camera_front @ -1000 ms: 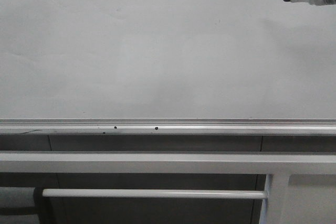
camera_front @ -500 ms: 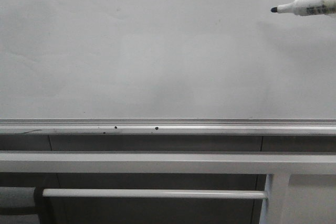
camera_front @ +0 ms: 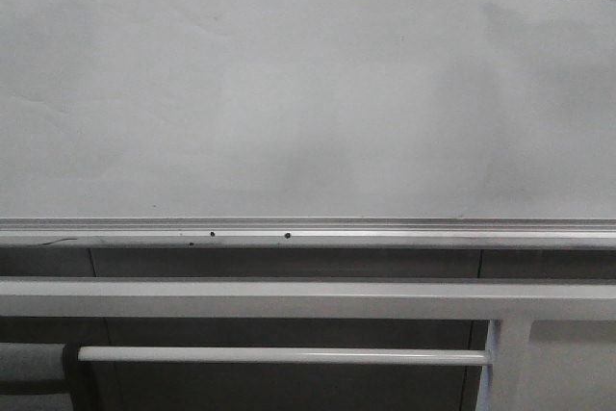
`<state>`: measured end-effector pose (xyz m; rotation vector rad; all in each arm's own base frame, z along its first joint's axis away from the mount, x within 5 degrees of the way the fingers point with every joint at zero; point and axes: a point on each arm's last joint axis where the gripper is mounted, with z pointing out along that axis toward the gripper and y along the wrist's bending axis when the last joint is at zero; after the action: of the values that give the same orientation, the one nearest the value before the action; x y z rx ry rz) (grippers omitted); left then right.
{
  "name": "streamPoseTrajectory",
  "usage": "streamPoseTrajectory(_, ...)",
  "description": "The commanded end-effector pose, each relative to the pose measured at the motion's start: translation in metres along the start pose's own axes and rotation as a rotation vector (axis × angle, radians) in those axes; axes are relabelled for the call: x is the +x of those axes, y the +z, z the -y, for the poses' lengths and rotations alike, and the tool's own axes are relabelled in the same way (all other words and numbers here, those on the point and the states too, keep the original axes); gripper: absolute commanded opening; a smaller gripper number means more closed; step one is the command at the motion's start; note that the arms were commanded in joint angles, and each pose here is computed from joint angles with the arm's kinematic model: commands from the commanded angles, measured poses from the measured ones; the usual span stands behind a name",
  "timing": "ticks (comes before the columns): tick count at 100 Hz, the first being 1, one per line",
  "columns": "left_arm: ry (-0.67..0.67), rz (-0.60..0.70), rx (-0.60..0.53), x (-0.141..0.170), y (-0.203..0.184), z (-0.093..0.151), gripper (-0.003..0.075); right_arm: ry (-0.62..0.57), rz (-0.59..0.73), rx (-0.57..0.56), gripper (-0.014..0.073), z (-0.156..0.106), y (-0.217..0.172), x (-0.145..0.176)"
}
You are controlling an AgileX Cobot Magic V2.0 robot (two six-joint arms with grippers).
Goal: Write number 1 on whiteboard
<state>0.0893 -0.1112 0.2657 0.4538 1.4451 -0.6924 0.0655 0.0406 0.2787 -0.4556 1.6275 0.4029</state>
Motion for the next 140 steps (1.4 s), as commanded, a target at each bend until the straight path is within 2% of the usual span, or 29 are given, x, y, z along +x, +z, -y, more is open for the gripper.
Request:
streamPoseTrajectory(1,-0.004,0.089,-0.020,-0.014,0.002,-0.001,-0.0020,-0.030,0.090,0.041,-0.0043,0.004,0.000,-0.015)
streamPoseTrajectory(29,-0.004,0.089,-0.020,-0.014,0.002,-0.001,-0.0020,-0.051,0.107,0.057,-0.0043,0.005,0.002,-0.017)
streamPoseTrajectory(82,-0.004,0.089,-0.020,-0.014,0.002,-0.001,-0.0020,-0.040,-0.107,0.046,-0.0043,0.007,0.035,0.005)
streamPoseTrajectory(108,-0.002,0.089,-0.019,-0.014,0.002,0.000,-0.0020,-0.030,-0.164,0.047,-0.0043,0.008,0.045,0.012)
streamPoseTrajectory(128,-0.001,0.083,-0.014,-0.013,0.002,0.000,-0.0020,0.027,-0.171,0.046,-0.0043,0.008,0.047,0.012)
streamPoseTrajectory(140,0.026,0.037,0.034,-0.009,0.002,0.004,-0.0020,0.074,-0.229,-0.014,-0.0043,0.002,0.039,0.008)
